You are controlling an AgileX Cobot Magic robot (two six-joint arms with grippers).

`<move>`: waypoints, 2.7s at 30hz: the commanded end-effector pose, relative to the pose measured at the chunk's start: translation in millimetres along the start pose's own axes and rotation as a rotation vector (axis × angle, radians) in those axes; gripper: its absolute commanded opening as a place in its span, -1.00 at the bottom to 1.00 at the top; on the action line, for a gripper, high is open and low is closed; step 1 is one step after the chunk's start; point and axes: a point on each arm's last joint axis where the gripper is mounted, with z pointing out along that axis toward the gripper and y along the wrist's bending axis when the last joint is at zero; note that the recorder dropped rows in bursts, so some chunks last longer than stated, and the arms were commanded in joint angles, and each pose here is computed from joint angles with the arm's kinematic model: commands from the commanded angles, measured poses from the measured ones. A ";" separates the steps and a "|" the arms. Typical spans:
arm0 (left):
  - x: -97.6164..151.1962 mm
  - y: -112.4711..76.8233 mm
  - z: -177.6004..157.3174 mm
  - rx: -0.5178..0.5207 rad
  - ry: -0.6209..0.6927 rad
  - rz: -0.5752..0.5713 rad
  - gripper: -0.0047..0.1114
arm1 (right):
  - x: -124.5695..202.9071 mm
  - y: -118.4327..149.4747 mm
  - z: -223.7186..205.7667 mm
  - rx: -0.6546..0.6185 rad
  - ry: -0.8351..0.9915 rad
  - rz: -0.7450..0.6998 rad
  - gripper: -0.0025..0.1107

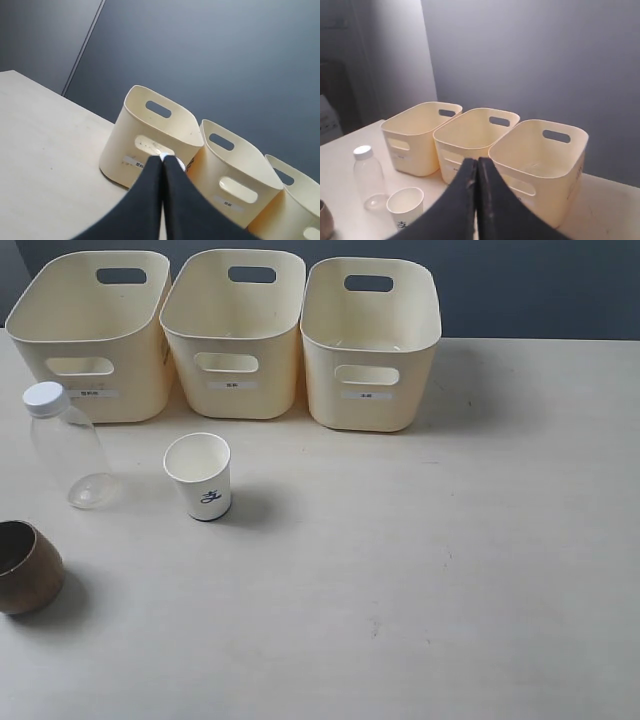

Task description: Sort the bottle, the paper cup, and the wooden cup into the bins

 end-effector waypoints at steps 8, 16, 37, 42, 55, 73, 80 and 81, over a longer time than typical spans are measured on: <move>3.3 -1.7 -0.5 0.029 0.040 0.053 -0.92 | -51.2 -22.3 90.6 -0.331 0.163 -0.101 -0.97; 6.0 -1.6 -0.6 0.030 0.069 0.094 -0.92 | -36.9 3.9 153.0 -0.302 0.288 -0.291 -0.97; 6.0 -1.5 -0.6 0.029 0.069 0.118 -0.92 | 60.4 89.1 283.6 -0.567 0.659 -0.577 -0.97; 6.0 -1.5 -0.6 0.029 0.069 0.118 -0.92 | 75.1 98.5 294.0 -0.601 0.694 -0.600 -0.91; 6.8 -1.5 -0.7 0.030 0.077 0.118 -0.92 | 102.5 99.8 312.0 -0.589 0.736 -0.561 -0.17; 7.3 -1.4 -0.7 0.030 0.083 0.122 -0.92 | 132.8 132.9 337.7 -0.671 0.759 -0.655 -0.09; 7.3 -1.4 -0.7 0.030 0.083 0.122 -0.92 | 150.0 136.7 356.4 -0.688 0.833 -0.654 -0.09; 7.3 -1.4 -0.7 0.030 0.083 0.122 -0.92 | 153.1 135.8 357.9 -0.681 0.842 -0.662 -0.09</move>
